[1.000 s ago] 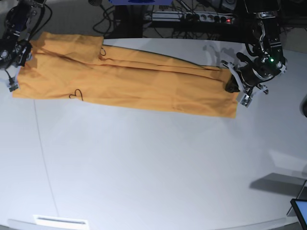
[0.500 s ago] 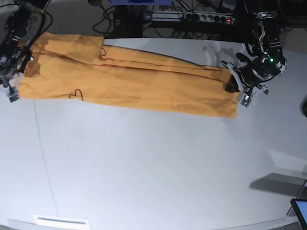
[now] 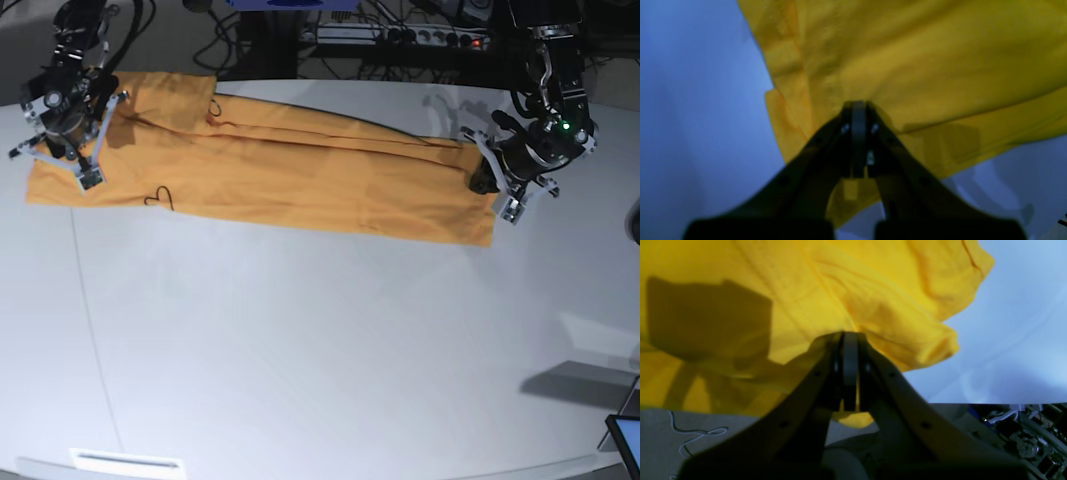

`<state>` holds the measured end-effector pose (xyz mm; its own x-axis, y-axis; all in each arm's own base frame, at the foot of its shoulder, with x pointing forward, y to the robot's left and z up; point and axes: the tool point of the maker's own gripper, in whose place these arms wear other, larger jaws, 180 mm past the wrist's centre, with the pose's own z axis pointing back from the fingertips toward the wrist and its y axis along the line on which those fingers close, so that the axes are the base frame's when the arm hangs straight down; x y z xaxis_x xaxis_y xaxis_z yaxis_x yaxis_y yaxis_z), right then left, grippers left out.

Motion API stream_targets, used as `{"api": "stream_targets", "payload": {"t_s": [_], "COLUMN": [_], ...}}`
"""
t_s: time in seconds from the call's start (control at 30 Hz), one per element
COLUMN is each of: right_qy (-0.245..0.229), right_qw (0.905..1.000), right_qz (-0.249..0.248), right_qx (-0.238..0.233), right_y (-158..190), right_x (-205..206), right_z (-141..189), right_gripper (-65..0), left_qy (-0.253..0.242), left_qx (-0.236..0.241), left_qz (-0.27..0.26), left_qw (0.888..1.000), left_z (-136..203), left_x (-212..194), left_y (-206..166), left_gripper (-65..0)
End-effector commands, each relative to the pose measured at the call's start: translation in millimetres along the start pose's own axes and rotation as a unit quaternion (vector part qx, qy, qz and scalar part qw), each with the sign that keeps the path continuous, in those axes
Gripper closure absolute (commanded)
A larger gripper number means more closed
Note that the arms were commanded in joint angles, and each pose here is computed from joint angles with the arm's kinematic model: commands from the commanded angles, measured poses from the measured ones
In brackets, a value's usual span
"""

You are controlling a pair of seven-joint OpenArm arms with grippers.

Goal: Fold the T-shirt properly
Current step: 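Pinch the collar end of the strip with the right gripper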

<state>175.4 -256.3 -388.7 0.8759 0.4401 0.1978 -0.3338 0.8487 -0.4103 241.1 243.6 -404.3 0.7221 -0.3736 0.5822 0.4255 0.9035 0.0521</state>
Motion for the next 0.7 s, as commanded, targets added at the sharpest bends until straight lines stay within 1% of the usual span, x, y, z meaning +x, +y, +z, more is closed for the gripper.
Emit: {"api": "stream_targets", "payload": {"t_s": [0.0,0.07,0.3,0.37,0.47,0.67], "right_qy": [-0.004,-0.002,0.019,0.019,0.010,-0.031], "right_qw": [0.9999,1.0000,0.9991,0.9989,0.9985,0.9968], "right_qz": [-0.002,-0.003,-0.013,-0.013,0.006,0.041], "right_qx": [-0.010,-0.005,0.034,0.042,0.053,0.062], "right_y": [-5,-2,23,25,35,47], "right_x": [2,1,-6,-2,9,47], "right_z": [3,1,-15,-19,-21,-17], "right_gripper": [-0.1,-0.1,-0.1,-0.1,-0.1,-0.1], "left_qy": [0.048,0.048,0.049,0.049,0.051,0.053], "left_qx": [0.020,0.020,0.022,0.022,0.023,0.023], "left_qz": [-0.011,-0.011,-0.009,-0.008,-0.009,-0.008], "left_qw": [0.999,0.999,0.999,0.999,0.998,0.998], "left_z": [3,3,4,4,4,5], "left_x": [-19,-19,-20,-20,-22,-23], "left_y": [9,9,11,11,11,12], "left_gripper": [0.0,0.0,0.0,0.0,0.0,0.0]}}
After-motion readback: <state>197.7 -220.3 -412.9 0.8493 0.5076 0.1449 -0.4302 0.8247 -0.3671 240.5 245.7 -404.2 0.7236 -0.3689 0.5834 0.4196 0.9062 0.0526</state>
